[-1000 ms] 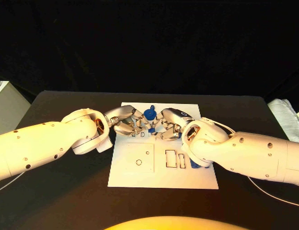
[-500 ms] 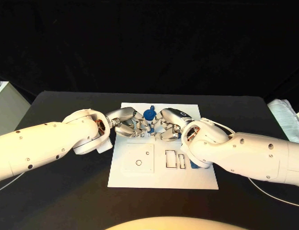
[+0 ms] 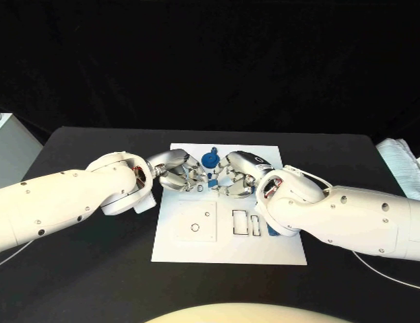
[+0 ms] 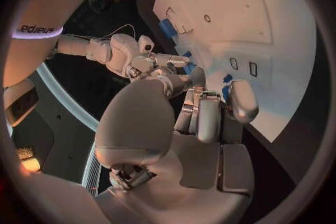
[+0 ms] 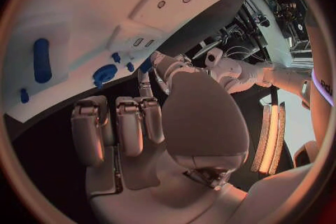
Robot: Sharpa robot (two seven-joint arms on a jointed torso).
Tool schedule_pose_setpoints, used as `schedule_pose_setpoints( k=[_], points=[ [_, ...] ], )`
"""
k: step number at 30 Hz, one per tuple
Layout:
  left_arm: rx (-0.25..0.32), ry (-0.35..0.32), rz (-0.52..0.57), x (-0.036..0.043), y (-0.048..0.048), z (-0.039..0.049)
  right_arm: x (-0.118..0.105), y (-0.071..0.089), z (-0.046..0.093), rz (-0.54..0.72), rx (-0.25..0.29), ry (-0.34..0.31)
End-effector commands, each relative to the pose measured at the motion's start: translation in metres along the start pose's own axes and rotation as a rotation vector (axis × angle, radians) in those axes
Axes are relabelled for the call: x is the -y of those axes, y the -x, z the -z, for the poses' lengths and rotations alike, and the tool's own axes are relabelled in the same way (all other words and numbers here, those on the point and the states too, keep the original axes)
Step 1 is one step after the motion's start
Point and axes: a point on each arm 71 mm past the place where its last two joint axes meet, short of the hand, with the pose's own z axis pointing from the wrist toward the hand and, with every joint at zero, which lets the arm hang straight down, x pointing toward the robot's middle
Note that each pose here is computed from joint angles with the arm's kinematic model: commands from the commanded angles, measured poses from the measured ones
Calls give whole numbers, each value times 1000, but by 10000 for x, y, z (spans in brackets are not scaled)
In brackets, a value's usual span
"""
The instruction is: Assemble the parts on the task board
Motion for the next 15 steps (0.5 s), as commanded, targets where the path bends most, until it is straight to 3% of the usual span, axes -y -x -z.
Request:
schedule_pose_setpoints(
  k=[1, 15],
  points=[
    [-23, 4, 7, 2, -23, -4, -30, 23, 3, 13, 25, 14],
    [-31, 3, 11, 6, -31, -8, -45, 26, 4, 17, 29, 17]
  ],
)
